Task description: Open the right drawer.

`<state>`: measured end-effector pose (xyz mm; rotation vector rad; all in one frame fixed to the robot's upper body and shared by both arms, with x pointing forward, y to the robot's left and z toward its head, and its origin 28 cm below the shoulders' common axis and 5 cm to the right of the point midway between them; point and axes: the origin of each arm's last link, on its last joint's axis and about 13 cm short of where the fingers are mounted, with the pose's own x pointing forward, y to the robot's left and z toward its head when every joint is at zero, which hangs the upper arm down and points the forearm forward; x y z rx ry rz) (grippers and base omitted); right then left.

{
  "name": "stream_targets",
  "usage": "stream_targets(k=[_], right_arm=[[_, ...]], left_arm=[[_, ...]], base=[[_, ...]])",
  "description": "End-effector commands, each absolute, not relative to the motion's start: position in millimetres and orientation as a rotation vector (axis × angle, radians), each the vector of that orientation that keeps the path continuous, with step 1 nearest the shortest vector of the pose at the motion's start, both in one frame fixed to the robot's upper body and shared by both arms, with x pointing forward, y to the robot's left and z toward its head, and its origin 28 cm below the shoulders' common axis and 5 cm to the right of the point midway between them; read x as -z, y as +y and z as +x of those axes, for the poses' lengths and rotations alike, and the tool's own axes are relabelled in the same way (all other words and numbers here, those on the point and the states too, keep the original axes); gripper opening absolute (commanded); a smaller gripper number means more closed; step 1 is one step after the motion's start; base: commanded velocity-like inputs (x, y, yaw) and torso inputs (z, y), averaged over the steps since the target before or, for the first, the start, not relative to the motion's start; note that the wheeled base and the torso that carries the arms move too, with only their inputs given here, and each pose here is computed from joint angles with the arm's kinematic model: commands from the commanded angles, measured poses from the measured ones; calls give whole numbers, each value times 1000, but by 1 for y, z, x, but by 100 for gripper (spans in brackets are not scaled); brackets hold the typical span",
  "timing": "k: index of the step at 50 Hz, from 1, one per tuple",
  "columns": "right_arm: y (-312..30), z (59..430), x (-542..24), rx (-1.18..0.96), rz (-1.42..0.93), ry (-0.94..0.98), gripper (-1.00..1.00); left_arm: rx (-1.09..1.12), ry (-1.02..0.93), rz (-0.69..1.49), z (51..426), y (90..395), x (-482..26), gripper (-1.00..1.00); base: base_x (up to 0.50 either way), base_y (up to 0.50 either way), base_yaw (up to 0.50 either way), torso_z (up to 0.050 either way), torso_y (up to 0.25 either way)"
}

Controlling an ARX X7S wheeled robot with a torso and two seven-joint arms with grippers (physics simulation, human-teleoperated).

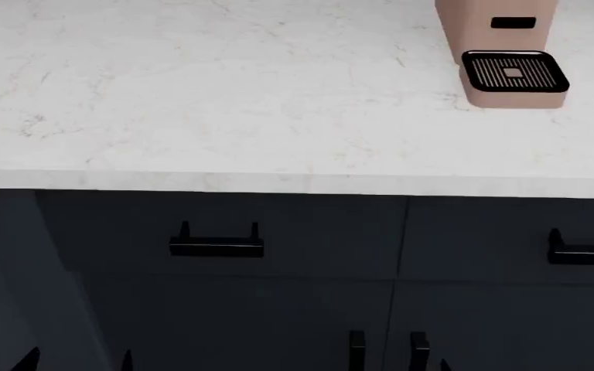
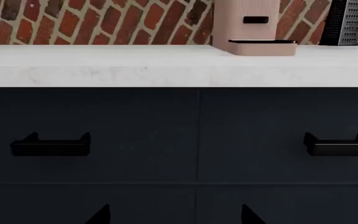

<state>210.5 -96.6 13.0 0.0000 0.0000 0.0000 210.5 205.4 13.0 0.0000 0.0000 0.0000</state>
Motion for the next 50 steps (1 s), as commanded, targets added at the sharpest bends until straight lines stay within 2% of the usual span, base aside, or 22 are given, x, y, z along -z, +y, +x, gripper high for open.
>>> stream_targets(k=[1, 25, 50], right_arm=[[-96, 211, -13, 0, -9, 0, 100], [-96, 213, -14, 12, 12, 1, 100], [-97, 213, -12, 15, 19, 1, 100]], left_arm=[[0, 0, 0, 210, 205, -14, 100], [6, 3, 6, 210, 205, -14, 100], [10, 6, 10, 210, 204, -14, 100]], base=[[0, 0, 0, 0, 0], [0, 0, 0, 0, 0], [0, -159, 0, 0, 0]])
